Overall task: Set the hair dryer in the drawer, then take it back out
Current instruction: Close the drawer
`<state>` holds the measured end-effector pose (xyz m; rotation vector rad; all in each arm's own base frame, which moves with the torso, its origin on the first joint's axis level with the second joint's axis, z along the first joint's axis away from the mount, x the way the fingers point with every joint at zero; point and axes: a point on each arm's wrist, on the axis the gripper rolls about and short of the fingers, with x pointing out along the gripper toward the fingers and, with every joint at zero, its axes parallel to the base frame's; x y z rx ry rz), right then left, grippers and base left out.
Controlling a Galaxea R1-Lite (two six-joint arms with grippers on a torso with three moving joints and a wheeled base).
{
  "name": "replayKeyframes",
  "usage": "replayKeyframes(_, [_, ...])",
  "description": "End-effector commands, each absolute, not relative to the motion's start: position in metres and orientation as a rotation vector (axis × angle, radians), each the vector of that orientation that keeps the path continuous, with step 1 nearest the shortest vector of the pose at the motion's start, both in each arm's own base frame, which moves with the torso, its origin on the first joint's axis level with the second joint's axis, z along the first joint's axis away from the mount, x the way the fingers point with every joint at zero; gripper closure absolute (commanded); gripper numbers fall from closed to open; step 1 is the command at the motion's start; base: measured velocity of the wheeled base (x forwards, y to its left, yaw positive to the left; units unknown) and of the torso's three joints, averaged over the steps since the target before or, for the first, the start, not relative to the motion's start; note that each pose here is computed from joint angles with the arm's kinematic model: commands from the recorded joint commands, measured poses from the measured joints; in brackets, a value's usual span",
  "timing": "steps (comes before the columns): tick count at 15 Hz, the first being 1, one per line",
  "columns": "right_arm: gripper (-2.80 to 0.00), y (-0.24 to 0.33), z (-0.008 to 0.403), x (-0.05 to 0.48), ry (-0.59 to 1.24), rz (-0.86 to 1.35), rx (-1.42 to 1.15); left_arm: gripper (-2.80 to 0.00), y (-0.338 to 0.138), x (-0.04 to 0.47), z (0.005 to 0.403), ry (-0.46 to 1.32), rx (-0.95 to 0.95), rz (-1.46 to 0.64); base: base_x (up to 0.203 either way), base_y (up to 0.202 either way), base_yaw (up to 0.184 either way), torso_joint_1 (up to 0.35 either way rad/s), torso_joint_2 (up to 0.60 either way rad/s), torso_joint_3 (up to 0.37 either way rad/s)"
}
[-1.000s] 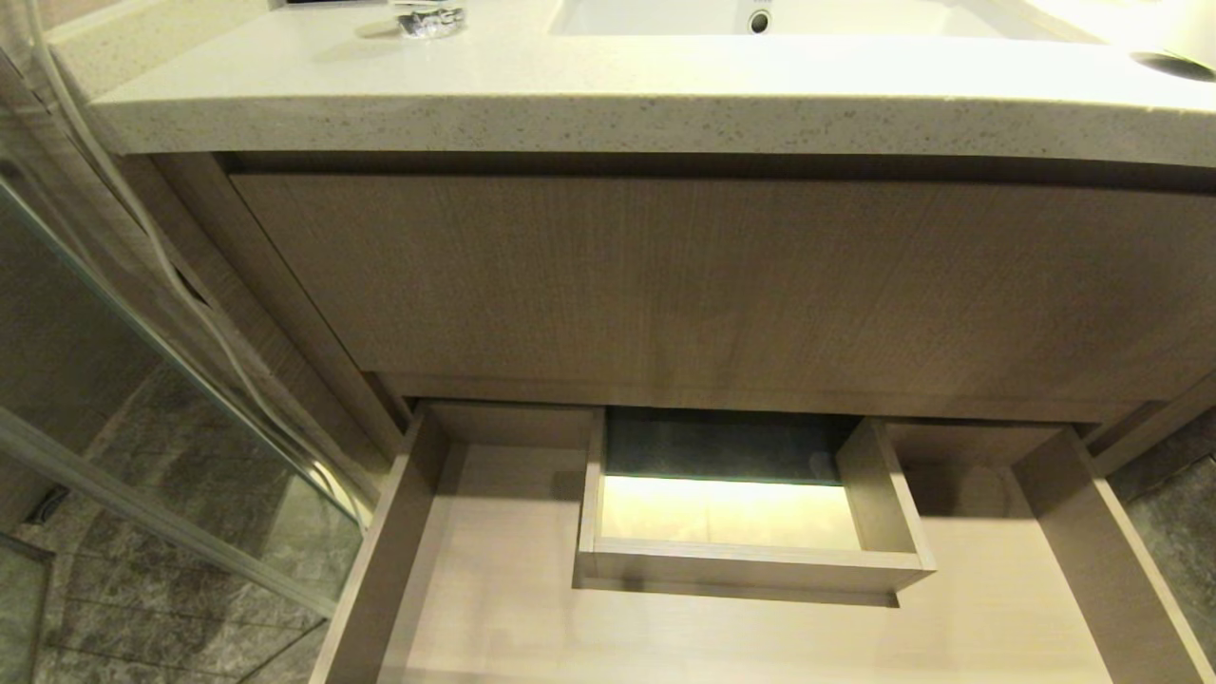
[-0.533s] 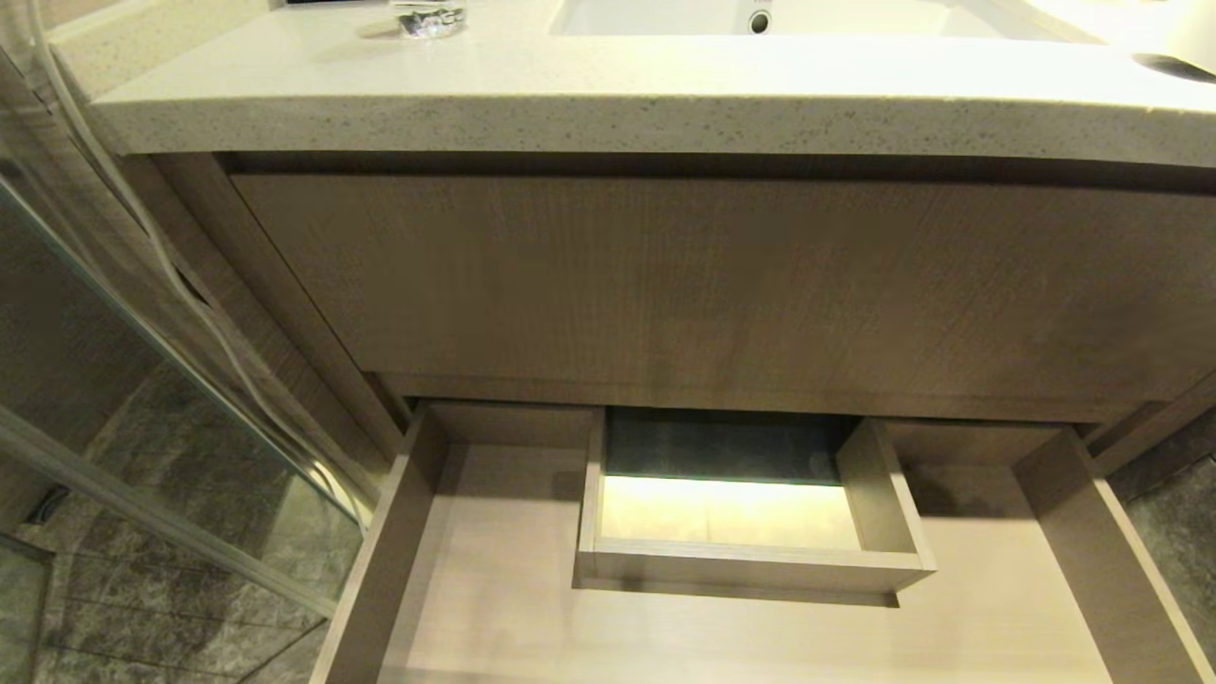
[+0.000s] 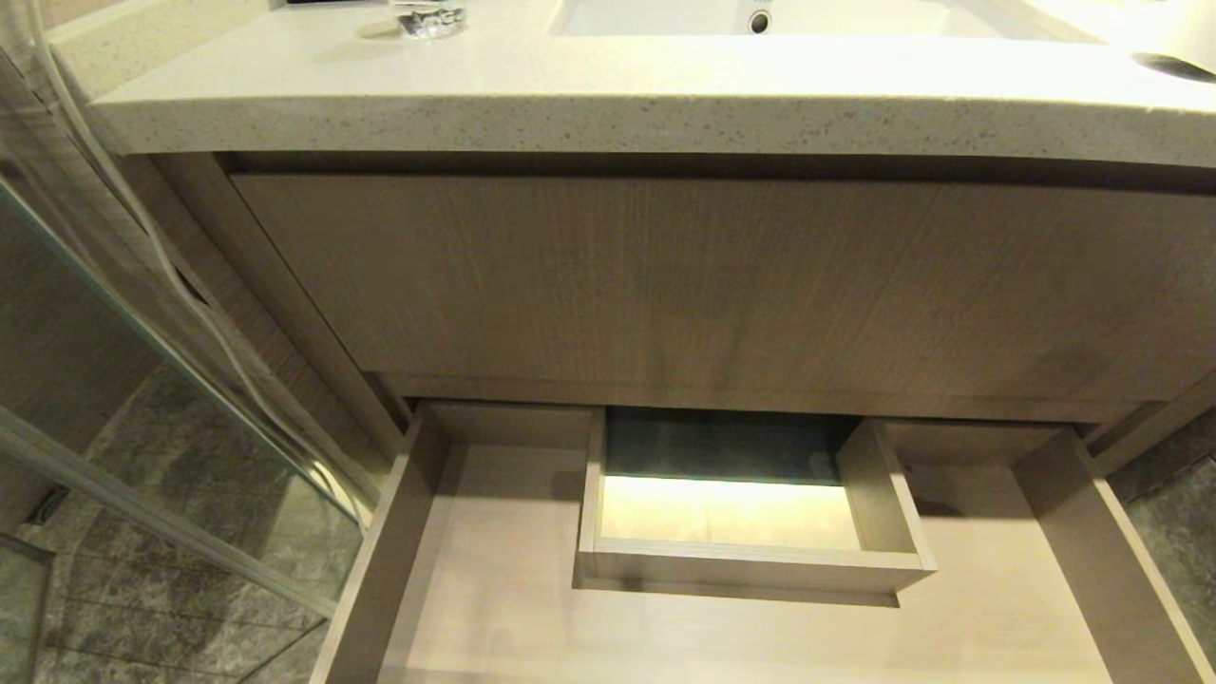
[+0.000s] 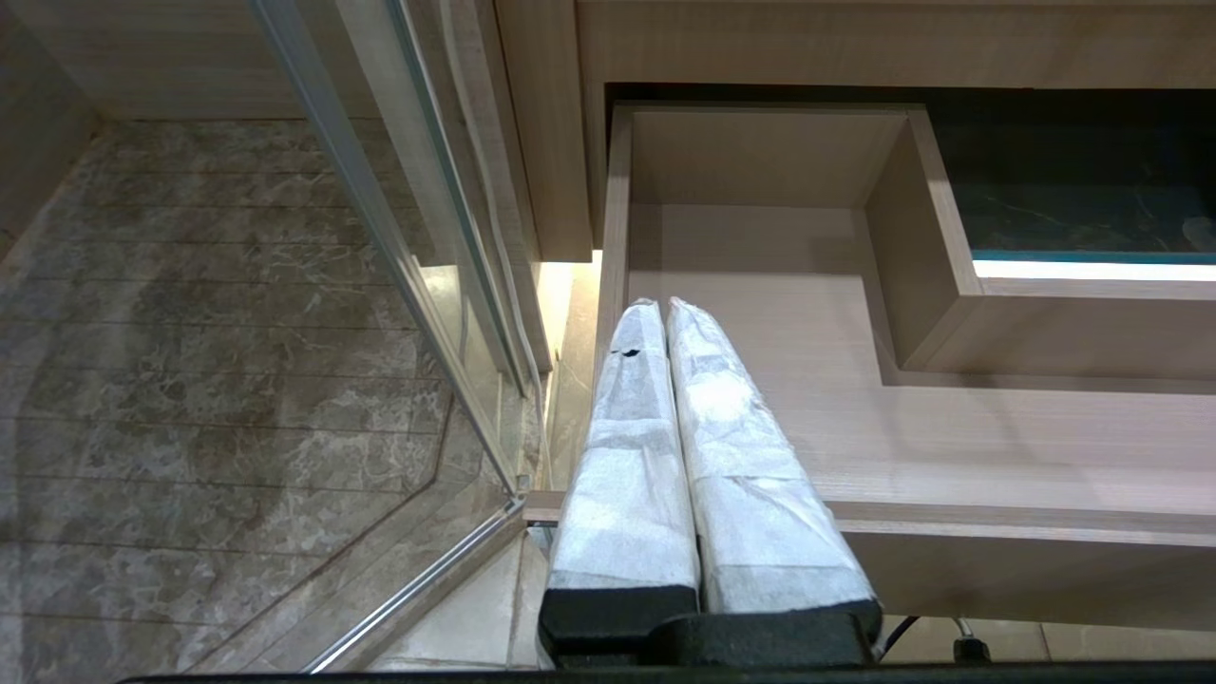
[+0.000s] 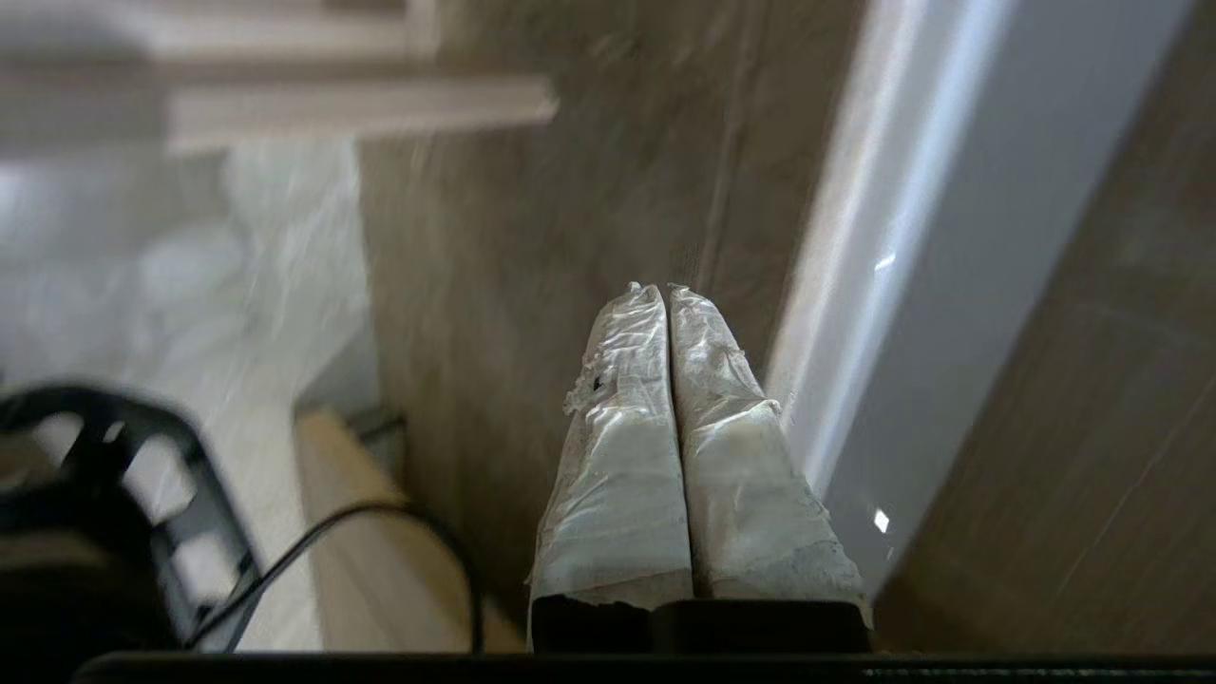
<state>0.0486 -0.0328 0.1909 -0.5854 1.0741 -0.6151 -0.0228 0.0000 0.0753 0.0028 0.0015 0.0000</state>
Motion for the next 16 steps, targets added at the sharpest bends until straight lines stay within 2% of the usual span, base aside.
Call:
replayKeyframes(1, [0.00, -0.042, 0.176, 0.071, 1.258, -0.570, -0.507, 0.00, 0.000, -0.023, 0.075, 0.002, 0.003, 0.000, 0.000, 0.000, 0.000, 0.000, 0.00, 0.000])
replayKeyframes(5, [0.00, -0.055, 0.154, 0.104, 1.438, -0.592, -0.266, 0.00, 0.000, -0.023, 0.075, 0.002, 0.003, 0.000, 0.000, 0.000, 0.000, 0.000, 0.00, 0.000])
replayKeyframes(9, [0.00, -0.082, 0.133, 0.130, 1.475, -0.725, -0.130, 0.00, 0.000, -0.023, 0.075, 0.002, 0.003, 0.000, 0.000, 0.000, 0.000, 0.000, 0.00, 0.000])
replayKeyframes(11, [0.00, -0.094, 0.125, 0.132, 1.518, -0.807, -0.123, 0.00, 0.000, -0.023, 0.075, 0.002, 0.003, 0.000, 0.000, 0.000, 0.000, 0.000, 0.00, 0.000])
replayKeyframes(16, [0.00, -0.102, 0.096, 0.115, 1.728, -0.793, -0.063, 0.00, 0.000, -0.023, 0.075, 0.002, 0.003, 0.000, 0.000, 0.000, 0.000, 0.000, 0.00, 0.000])
